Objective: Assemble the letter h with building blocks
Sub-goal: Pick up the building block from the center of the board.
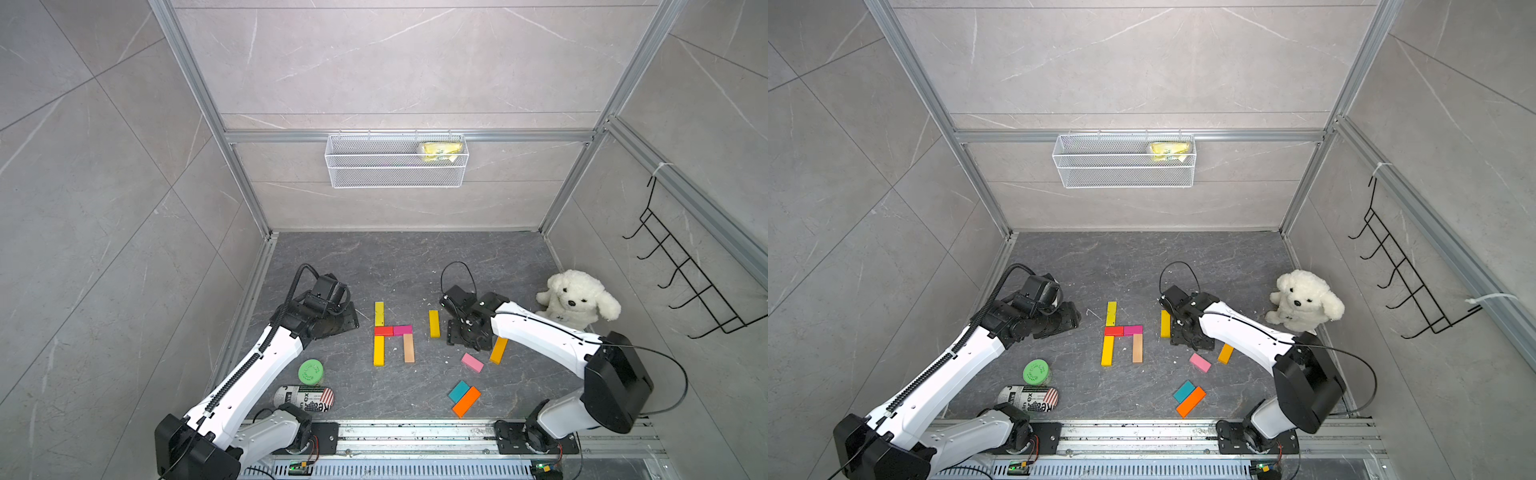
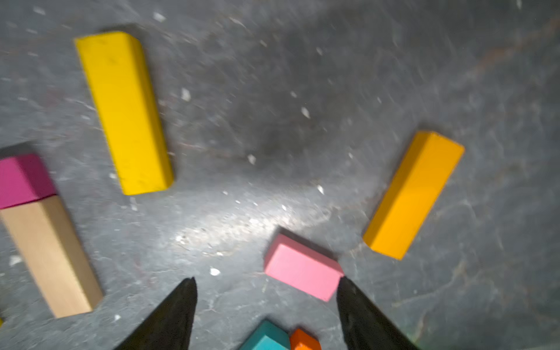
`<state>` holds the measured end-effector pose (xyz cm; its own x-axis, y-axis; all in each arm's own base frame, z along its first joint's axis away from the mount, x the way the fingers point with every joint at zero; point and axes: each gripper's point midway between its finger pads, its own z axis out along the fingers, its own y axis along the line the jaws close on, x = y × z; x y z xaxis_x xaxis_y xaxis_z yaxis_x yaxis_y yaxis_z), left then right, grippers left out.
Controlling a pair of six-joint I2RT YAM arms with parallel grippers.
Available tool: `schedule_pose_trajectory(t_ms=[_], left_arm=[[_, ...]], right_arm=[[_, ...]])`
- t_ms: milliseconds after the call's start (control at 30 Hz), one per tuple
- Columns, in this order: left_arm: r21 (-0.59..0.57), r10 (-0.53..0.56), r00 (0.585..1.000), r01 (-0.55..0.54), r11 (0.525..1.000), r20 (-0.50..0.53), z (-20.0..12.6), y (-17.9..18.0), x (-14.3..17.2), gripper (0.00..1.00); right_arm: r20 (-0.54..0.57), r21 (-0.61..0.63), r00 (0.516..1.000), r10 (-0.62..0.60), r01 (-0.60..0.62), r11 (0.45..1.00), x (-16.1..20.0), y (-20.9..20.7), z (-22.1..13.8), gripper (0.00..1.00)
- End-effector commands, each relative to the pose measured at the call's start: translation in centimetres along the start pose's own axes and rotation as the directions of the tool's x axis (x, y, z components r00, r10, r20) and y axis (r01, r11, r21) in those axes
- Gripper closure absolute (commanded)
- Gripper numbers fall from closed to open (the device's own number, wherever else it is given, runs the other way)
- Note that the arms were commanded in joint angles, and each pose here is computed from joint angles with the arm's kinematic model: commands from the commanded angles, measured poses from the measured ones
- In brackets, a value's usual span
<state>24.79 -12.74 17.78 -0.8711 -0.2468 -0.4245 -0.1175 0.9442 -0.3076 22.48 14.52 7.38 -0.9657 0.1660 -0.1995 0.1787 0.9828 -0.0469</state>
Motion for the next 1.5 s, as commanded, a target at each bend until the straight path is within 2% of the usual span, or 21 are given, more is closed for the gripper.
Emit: schedule_pose_trajectory(t_ms=[0, 67, 267, 467, 733, 833, 1000, 1033, 1133, 1200, 1467], left_arm=[[0.036, -0.002, 1.0, 0.002, 0.999, 0.007, -0.3, -0.7, -0.4, 0.37], [0.048, -0.008, 1.0, 0.008, 0.999, 0.001, -0.2, -0.9, -0.3, 0.37], [0.05, -0.011, 1.0, 0.012, 0.999, -0.006, -0.2, -0.8, 0.0, 0.37], [0.048, -0.008, 1.0, 0.008, 0.999, 0.0, -0.3, -0.6, 0.0, 0.36], [0.047, -0.001, 1.0, 0.002, 0.999, -0.006, 0.1, -0.7, 0.1, 0.36], [0.048, -0.001, 1.0, 0.001, 0.999, -0.004, 0.1, -0.7, 0.1, 0.36], [0.038, 0.0, 1.0, 0.0, 0.999, -0.003, 0.2, -0.4, 0.2, 0.37], [0.038, 0.0, 1.0, 0.001, 0.999, -0.003, 0.2, -0.4, 0.2, 0.36], [0.035, -0.003, 1.0, 0.003, 0.999, -0.003, 0.3, -0.3, 0.2, 0.36], [0.038, -0.008, 1.0, 0.008, 0.999, 0.001, 0.3, -0.5, 0.1, 0.36], [0.037, -0.036, 0.999, 0.036, 0.999, 0.015, 0.3, -0.6, -0.4, 0.37]], right_arm=[[-0.052, 0.071, 0.992, 0.116, -0.112, 0.991, 2.7, -2.8, 1.3, 0.19], [-0.059, 0.055, 0.983, 0.175, -0.171, 0.984, 3.4, -3.0, 1.8, 0.14], [-0.086, -0.047, 0.966, 0.244, -0.249, 0.967, 3.5, -0.8, 2.7, 0.11], [-0.084, -0.004, 0.953, 0.29, -0.292, 0.956, 3.5, -1.0, 3.6, 0.11], [-0.09, 0.047, 0.951, 0.297, -0.294, 0.955, 4.2, -2.2, 5.6, 0.18], [-0.109, 0.021, 0.96, 0.258, -0.258, 0.966, 4.3, -1.7, 6.4, 0.26], [-0.111, -0.02, 0.988, 0.11, -0.113, 0.993, 4.1, -1.1, 6.7, 0.5], [-0.104, -0.031, 0.991, 0.079, -0.083, 0.996, 3.9, -0.9, 6.5, 0.52], [-0.082, -0.126, 0.994, -0.068, 0.057, 0.99, 3.3, 1.1, 5.1, 0.53], [-0.049, -0.113, 0.987, -0.153, 0.147, 0.983, 2.6, 1.9, 3.8, 0.53], [-0.024, -0.094, 0.97, -0.241, 0.238, 0.967, 0.6, 6.2, 3.3, 0.53]])
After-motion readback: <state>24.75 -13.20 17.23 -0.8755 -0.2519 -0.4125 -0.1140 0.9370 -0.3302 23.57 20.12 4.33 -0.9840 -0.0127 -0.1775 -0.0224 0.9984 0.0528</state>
